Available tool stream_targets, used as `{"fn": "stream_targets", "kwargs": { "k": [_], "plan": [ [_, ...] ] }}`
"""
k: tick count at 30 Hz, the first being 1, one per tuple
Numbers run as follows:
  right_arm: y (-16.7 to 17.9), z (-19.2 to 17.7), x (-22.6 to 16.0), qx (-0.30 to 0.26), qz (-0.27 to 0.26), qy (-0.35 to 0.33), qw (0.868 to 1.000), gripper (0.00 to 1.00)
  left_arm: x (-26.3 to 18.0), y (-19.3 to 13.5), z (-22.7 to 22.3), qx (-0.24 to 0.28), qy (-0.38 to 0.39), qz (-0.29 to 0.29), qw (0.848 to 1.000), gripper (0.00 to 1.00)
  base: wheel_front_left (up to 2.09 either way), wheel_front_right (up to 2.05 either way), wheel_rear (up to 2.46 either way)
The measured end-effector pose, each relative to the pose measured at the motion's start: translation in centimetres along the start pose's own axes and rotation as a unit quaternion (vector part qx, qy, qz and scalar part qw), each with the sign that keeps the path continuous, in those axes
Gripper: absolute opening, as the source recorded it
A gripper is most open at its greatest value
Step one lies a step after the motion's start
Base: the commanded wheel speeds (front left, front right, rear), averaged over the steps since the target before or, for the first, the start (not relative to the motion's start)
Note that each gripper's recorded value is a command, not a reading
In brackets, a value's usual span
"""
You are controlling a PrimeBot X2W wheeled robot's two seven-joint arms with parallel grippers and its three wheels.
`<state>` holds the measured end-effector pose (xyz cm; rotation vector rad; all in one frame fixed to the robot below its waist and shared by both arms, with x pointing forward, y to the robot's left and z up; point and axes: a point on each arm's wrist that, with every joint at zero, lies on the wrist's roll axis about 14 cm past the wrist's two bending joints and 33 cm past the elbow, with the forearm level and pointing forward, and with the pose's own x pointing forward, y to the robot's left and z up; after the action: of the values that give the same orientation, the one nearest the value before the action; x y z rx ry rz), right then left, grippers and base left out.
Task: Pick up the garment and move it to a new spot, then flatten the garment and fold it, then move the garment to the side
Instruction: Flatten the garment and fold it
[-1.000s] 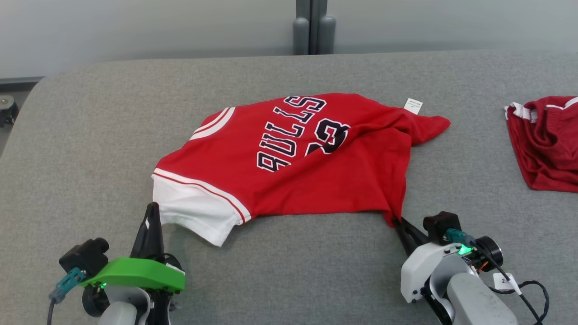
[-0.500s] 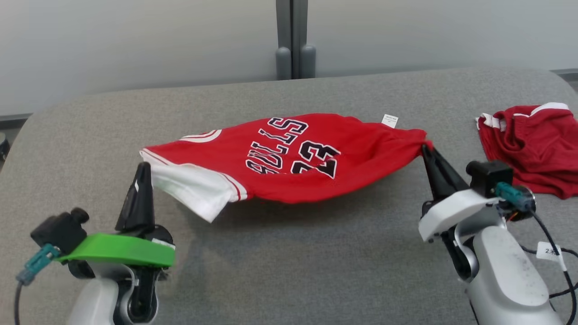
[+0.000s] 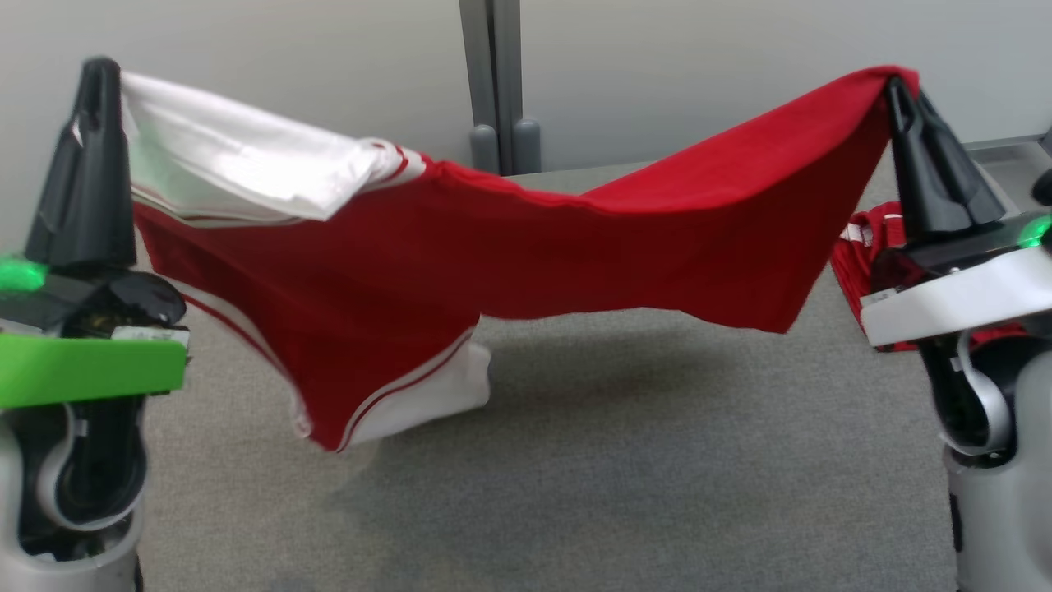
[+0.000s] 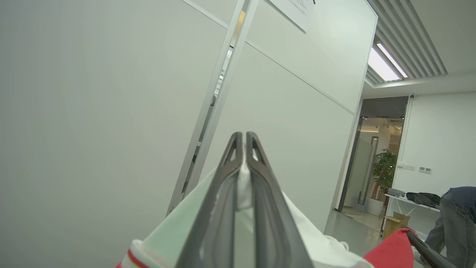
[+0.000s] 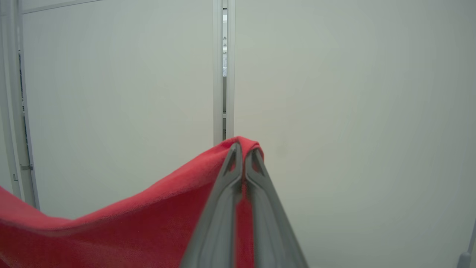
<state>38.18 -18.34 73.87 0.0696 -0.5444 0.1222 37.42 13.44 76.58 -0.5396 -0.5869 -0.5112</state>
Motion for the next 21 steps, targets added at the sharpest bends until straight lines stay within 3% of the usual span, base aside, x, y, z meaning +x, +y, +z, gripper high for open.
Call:
{"fn": "stream_targets", "kwargs": {
  "k": [4, 9, 14, 21],
  "plan": [
    [-0.8, 4.2, -0.2, -0.035, -0.004, -0.041, 0.999, 0.00, 1.8, -2.6, 3.0, 0.045, -0.015, -0.050, 0.998, 0.00, 0.00, 0.00, 0.00],
    [-2.0, 6.4, 0.0, -0.079, -0.018, -0.060, 0.995, 0.00, 4.1, -4.1, 3.7, 0.090, 0.003, -0.089, 0.992, 0.00, 0.00, 0.00, 0.00],
    [-2.7, 4.2, 1.4, -0.104, -0.021, -0.030, 0.994, 0.00, 6.0, -2.9, 0.5, 0.116, 0.055, -0.095, 0.987, 0.00, 0.00, 0.00, 0.00],
    [-3.0, -1.0, 7.0, -0.124, -0.003, -0.004, 0.992, 0.00, 10.4, 2.1, -4.4, 0.164, 0.100, -0.074, 0.979, 0.00, 0.00, 0.00, 0.00]
  ]
}}
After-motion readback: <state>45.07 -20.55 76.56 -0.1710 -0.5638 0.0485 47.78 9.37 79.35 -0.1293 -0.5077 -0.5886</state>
